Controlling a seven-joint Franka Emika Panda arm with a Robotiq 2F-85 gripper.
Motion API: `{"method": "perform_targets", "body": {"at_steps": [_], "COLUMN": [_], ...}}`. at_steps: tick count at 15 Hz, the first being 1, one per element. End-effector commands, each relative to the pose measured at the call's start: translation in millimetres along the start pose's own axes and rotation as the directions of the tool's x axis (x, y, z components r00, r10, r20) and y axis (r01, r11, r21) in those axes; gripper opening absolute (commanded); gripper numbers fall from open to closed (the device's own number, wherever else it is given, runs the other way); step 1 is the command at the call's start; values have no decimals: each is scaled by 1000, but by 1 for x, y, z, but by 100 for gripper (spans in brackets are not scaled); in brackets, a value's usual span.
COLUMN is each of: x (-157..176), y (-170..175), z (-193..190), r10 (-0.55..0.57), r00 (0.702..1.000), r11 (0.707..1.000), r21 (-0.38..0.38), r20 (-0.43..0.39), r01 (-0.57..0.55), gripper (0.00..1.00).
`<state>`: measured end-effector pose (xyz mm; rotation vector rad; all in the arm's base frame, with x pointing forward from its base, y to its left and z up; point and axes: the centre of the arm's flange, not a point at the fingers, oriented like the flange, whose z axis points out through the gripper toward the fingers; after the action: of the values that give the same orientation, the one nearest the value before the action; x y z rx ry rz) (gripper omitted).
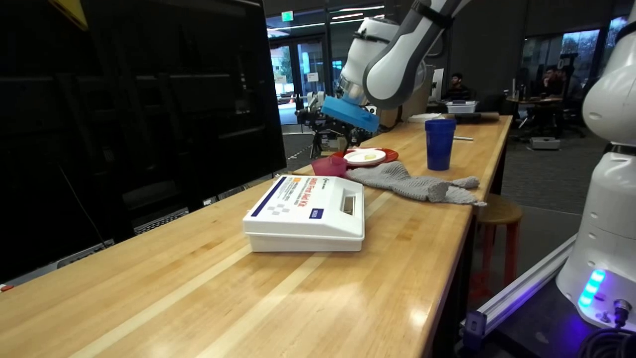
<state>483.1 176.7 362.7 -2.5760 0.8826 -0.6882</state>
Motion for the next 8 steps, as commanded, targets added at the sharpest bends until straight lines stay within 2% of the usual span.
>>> {"method": "perform_targets", "body": {"at_steps": [1,8], "x": [5,29], "y": [-7,4], "z": [31,58], "r10": [22,36], "r00": [1000,999], "r11": [999,997], "r21": [-27,-61], "r20": [-16,-21], "r01": [-22,-38], "gripper": [100,100]}}
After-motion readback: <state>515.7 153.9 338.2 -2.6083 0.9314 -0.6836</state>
